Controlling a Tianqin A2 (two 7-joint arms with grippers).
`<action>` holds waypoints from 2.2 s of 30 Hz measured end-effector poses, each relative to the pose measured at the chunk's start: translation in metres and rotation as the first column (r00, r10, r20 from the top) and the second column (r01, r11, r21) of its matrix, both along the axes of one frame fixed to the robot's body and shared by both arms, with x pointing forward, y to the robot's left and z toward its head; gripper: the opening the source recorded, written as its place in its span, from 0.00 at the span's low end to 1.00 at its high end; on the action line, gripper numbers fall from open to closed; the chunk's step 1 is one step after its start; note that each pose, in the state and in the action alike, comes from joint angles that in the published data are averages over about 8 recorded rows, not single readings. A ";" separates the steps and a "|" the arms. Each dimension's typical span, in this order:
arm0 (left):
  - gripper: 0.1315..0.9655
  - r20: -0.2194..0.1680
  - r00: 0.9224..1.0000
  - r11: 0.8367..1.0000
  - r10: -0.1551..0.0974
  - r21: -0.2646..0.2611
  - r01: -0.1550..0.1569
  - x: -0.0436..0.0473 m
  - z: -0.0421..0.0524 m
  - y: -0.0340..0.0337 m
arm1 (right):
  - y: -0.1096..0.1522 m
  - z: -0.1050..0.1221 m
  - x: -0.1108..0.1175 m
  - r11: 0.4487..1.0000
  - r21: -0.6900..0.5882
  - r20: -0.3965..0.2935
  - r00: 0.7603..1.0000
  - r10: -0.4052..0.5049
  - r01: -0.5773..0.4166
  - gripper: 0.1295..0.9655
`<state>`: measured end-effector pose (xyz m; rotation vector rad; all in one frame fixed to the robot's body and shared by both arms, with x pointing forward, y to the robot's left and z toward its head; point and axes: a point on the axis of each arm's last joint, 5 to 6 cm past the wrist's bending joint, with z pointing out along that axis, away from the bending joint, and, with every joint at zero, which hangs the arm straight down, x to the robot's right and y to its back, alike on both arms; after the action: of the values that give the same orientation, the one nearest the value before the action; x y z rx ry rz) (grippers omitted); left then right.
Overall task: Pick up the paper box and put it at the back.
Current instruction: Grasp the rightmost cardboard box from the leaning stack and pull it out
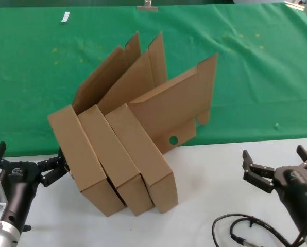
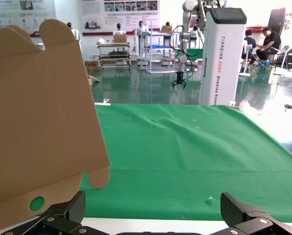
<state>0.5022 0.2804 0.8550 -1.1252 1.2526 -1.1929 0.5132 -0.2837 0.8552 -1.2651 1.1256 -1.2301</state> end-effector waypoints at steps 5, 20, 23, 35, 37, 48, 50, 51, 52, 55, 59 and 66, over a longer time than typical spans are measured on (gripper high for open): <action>1.00 0.000 1.000 1.000 0.000 0.000 0.000 0.0000 0.0000 0.0000 | 0.000 0.000 0.000 1.000 0.000 0.000 1.000 0.000 0.000 1.00; 0.99 0.000 1.000 1.000 0.000 0.000 0.000 0.0000 0.0000 0.0000 | 0.000 0.000 0.000 1.000 0.000 0.000 1.000 0.000 0.000 1.00; 0.98 0.000 1.000 1.000 0.000 0.000 0.000 0.0000 0.0000 0.0000 | 0.000 0.000 0.000 1.000 0.000 0.000 1.000 0.000 0.000 1.00; 0.88 0.000 1.000 1.000 0.000 0.000 0.000 0.0000 0.0000 0.0000 | 0.000 0.000 0.000 1.000 0.000 0.000 1.000 0.000 0.000 1.00; 0.84 0.000 1.000 1.000 0.000 0.000 0.000 0.0000 0.0000 0.0000 | 0.000 0.000 0.000 1.000 0.000 0.000 1.000 0.000 0.000 1.00; 0.60 0.000 1.000 1.000 0.000 0.000 0.000 0.0000 0.0000 0.0000 | 0.000 0.000 0.000 1.000 0.000 0.000 1.000 0.000 0.000 1.00; 0.54 0.000 1.000 1.000 0.000 0.000 0.000 0.0000 0.0000 0.0000 | 0.000 0.000 0.000 1.000 0.000 0.000 1.000 0.000 0.000 1.00; 0.54 0.000 1.000 1.000 0.000 0.000 0.000 0.0000 0.0000 0.0000 | 0.000 0.000 0.000 1.000 0.000 0.000 1.000 0.000 0.000 1.00; 0.51 0.000 1.000 1.000 0.000 0.000 0.000 0.0000 0.0000 0.0000 | 0.000 0.000 0.000 1.000 0.000 0.000 1.000 0.000 0.000 1.00; 0.42 0.000 1.000 1.000 0.000 0.000 0.000 0.0000 0.0000 0.0000 | 0.000 0.000 0.000 1.000 0.000 0.000 1.000 0.000 0.000 1.00; 0.29 0.000 1.000 1.000 0.000 0.001 0.000 0.0000 0.0000 0.0000 | 0.000 0.000 0.000 1.000 0.000 0.000 1.000 0.000 0.000 1.00; 0.17 0.000 1.000 1.000 0.000 0.000 0.000 0.0000 0.0000 0.0000 | 0.000 0.000 0.000 1.000 0.000 0.000 1.000 0.000 0.000 1.00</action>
<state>0.5022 0.2804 0.8550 -1.1250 1.2528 -1.1927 0.5132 -0.2837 0.8552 -1.2651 1.1256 -1.2301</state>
